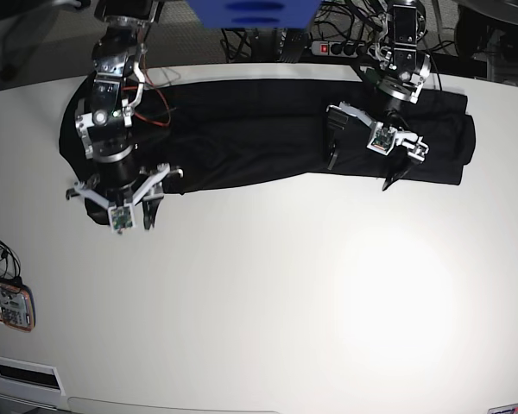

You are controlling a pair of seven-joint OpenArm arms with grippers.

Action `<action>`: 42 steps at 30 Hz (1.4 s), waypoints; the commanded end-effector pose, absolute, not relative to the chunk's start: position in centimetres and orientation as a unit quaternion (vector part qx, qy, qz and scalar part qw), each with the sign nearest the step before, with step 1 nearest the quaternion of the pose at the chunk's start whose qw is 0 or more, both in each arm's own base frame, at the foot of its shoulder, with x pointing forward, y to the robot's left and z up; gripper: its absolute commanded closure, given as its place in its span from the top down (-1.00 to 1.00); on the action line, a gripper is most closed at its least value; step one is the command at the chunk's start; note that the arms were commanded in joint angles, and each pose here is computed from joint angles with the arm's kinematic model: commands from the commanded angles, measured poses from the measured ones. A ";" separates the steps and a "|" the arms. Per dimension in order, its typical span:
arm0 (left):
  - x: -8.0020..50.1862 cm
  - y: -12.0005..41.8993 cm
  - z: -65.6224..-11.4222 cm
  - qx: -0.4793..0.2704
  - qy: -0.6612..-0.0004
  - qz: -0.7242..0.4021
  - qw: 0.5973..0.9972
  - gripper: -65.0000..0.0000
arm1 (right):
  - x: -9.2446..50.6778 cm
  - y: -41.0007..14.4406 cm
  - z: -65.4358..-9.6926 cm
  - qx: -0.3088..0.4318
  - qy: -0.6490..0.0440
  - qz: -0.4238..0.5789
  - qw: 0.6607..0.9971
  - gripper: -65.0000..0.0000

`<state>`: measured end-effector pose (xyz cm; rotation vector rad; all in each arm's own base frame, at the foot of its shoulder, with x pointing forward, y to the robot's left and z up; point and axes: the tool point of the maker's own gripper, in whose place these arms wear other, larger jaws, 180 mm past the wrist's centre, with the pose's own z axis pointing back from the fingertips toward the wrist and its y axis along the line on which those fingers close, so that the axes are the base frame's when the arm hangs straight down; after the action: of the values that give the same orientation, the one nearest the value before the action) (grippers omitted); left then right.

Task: Fold the T-shirt properly
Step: 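Release the strip ends and reposition both grippers onto the strip's ends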

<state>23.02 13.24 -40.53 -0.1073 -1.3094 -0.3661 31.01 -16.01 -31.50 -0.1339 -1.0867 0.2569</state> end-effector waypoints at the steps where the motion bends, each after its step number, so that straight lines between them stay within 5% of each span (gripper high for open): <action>1: 22.6 13.5 -39.9 -0.050 -0.615 -0.169 0.769 1.00 | 32.4 -16.1 -29.4 -0.066 -0.548 0.119 0.826 -0.08; 8: 20.7 15.7 -40.5 -0.027 -0.599 -0.158 0.785 1.00 | 32.7 -16.2 -30.3 -0.062 -0.538 0.118 0.832 -0.08; 20: 20.5 21.5 -35.5 0.000 -0.649 -0.082 0.757 1.00 | 31.2 -16.2 -31.8 -0.059 -0.520 0.120 0.844 -0.08; 30: 19.0 23.1 -40.5 -0.001 -0.601 -0.044 0.798 1.00 | 29.3 -18.0 -40.4 -0.044 -0.426 0.123 0.895 -0.08; 42: 20.4 26.3 -42.0 0.018 -0.584 -0.059 0.809 1.00 | 28.1 -25.8 -39.7 -0.105 -0.448 0.044 0.887 -0.08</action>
<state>20.24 25.21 -42.39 -0.0025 -1.2491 -0.1111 27.14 -25.35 -41.12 -0.2015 -0.8774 0.0894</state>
